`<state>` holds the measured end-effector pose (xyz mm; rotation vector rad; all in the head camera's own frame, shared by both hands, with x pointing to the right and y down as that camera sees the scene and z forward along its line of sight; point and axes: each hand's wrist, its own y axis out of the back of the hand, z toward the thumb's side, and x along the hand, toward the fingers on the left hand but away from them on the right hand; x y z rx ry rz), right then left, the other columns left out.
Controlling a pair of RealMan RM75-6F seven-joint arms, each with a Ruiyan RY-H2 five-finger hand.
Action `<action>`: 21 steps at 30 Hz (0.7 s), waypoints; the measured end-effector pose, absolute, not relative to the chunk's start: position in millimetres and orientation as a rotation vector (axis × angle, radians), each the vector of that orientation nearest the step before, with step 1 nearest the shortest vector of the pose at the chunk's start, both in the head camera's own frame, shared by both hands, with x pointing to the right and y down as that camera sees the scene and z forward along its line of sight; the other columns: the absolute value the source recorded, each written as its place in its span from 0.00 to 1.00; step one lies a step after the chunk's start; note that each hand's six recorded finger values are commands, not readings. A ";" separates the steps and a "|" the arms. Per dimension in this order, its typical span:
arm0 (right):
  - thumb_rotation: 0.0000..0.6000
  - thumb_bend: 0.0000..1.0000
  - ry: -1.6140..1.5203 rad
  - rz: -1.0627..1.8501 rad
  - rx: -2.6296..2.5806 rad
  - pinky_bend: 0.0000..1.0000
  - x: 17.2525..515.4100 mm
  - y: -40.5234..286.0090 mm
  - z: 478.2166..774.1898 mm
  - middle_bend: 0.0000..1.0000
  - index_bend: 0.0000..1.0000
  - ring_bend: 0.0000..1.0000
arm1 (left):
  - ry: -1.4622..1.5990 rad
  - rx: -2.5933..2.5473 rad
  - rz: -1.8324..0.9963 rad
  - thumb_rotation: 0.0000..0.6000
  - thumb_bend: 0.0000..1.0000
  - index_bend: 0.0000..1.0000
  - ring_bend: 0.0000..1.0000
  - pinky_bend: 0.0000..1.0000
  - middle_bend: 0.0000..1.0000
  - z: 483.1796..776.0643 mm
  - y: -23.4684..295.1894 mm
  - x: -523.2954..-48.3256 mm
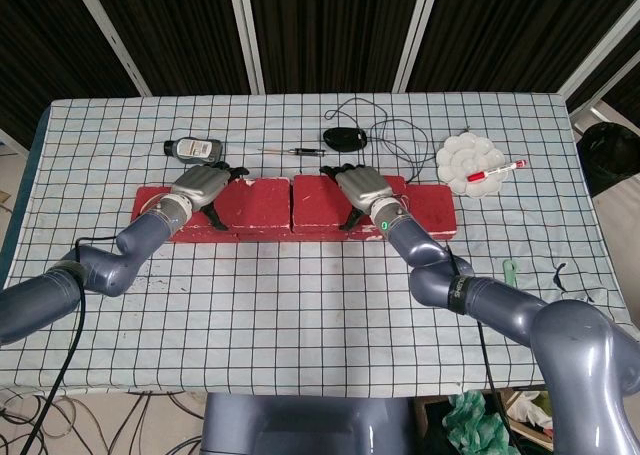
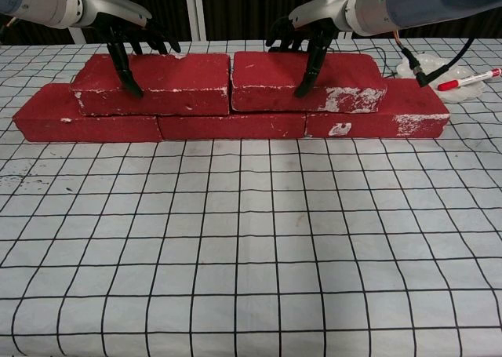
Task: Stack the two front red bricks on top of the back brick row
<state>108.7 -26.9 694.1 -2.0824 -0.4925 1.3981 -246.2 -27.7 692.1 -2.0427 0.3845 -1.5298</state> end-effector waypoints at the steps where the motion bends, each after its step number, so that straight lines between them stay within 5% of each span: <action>1: 1.00 0.10 -0.490 1.398 -2.083 0.16 108.8 -26.4 694.3 0.13 0.06 0.08 | 0.384 -2.042 -1.532 1.00 0.03 0.10 0.03 0.13 0.16 692.4 -27.6 -246.5; 21: 1.00 0.10 -0.484 1.406 -2.082 0.15 109.2 -25.6 697.6 0.13 0.05 0.06 | 0.375 -2.042 -1.543 1.00 0.00 0.08 0.01 0.11 0.15 693.3 -26.8 -245.6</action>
